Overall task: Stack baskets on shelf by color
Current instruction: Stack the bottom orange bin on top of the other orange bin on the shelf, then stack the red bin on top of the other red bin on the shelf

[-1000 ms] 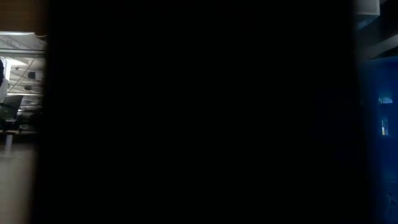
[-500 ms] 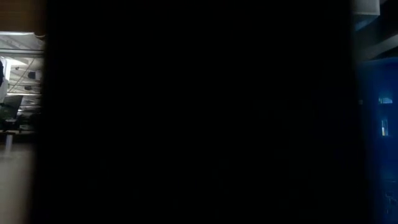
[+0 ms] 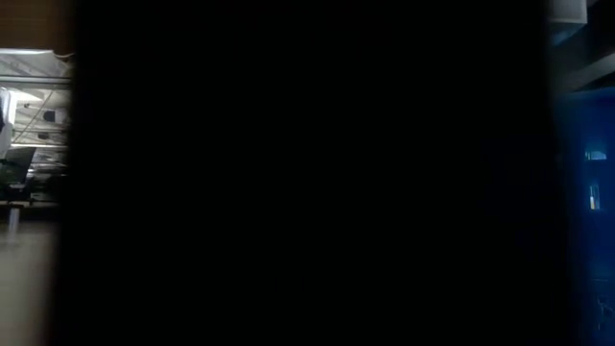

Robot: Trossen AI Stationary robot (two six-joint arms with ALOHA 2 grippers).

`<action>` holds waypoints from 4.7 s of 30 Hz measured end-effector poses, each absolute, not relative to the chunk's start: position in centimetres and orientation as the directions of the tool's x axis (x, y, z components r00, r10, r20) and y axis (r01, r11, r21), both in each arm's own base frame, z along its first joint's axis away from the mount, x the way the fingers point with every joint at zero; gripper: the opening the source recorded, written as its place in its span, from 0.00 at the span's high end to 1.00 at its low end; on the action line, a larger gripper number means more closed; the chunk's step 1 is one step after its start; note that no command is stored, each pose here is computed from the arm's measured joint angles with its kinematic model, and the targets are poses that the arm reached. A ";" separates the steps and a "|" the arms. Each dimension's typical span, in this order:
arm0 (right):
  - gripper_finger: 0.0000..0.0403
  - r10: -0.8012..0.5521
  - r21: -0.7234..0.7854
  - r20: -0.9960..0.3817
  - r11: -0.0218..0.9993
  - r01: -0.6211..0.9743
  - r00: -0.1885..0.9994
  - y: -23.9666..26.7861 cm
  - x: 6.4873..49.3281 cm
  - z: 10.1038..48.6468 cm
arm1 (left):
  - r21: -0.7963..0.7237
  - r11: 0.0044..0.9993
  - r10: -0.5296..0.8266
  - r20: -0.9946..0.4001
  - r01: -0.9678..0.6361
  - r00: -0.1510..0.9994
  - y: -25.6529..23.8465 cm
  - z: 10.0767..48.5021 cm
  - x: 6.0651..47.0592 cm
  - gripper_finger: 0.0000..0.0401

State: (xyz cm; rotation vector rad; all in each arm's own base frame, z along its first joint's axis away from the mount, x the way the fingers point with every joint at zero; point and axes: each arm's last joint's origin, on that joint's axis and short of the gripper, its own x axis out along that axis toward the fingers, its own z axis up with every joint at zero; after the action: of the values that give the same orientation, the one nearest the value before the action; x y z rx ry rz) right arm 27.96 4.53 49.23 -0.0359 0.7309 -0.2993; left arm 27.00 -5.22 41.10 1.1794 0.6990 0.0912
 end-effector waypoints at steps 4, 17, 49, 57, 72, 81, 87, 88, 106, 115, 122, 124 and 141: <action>0.75 -0.265 -0.122 -0.624 0.962 0.244 0.735 5.0 26.1 50.3 | 0.824 0.440 0.343 -0.521 0.357 0.781 -6.5 41.0 25.0 1.00; 0.75 -0.208 -0.029 -0.511 0.974 0.225 0.834 5.1 21.7 53.1 | 0.520 0.511 -0.394 -0.565 0.684 0.725 -10.5 43.3 18.9 1.00; 0.75 0.055 0.082 -0.566 0.997 -0.010 0.823 6.0 22.3 52.8 | 0.374 0.281 -0.593 -0.657 0.884 0.466 -13.6 38.5 25.5 1.00; 0.75 0.056 0.081 -0.566 0.997 -0.012 0.822 6.0 22.3 52.7 | 0.376 0.303 -0.551 -0.681 0.876 0.482 -13.3 37.9 26.3 1.00; 0.75 0.055 0.086 -0.566 0.996 -0.007 0.822 6.0 22.3 52.7 | 0.388 0.409 -0.433 -0.714 0.826 0.550 -13.6 37.2 27.0 0.91; 0.75 0.055 0.088 -0.566 0.996 -0.006 0.822 6.0 22.3 52.7 | 0.384 0.439 -0.417 -0.714 0.812 0.563 -13.8 37.2 27.0 0.85; 0.75 0.055 0.089 -0.566 0.996 -0.005 0.822 6.0 22.3 52.7 | 0.389 0.442 -0.409 -0.714 0.808 0.568 -13.7 37.2 27.0 0.82; 0.75 0.055 0.089 -0.566 0.996 -0.005 0.822 6.0 22.3 52.7 | 0.389 0.443 -0.409 -0.715 0.808 0.568 -13.7 37.2 27.0 0.82; 0.75 0.055 0.089 -0.566 0.996 -0.006 0.822 6.0 22.3 52.7 | 0.514 0.430 -0.316 -0.684 0.742 0.657 -15.2 38.5 24.8 0.83; 0.75 -0.041 0.094 -0.569 0.989 0.114 0.821 5.7 22.3 52.6 | 0.451 0.823 -0.024 -0.580 0.345 0.814 -11.2 40.8 24.1 0.83; 0.75 -0.106 -0.014 -0.707 0.991 0.135 0.699 4.7 23.1 50.0 | 0.194 0.981 0.114 -0.598 0.005 0.793 -6.4 41.9 22.5 0.83; 0.75 -0.127 -0.037 -0.744 0.988 0.148 0.657 4.1 23.6 49.1 | 0.123 0.987 0.157 -0.631 -0.102 0.760 -5.2 41.7 22.1 0.83; 0.75 0.270 0.241 -0.860 0.963 -0.122 0.434 1.5 30.1 36.7 | -0.077 0.708 0.312 -0.858 -0.702 0.409 -0.6 39.9 18.3 0.83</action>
State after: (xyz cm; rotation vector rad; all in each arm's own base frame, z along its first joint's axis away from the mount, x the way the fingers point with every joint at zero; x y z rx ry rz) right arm 30.14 1.47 36.75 0.1503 1.0961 0.2454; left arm 18.26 -0.57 39.85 -0.4689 0.9503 0.6685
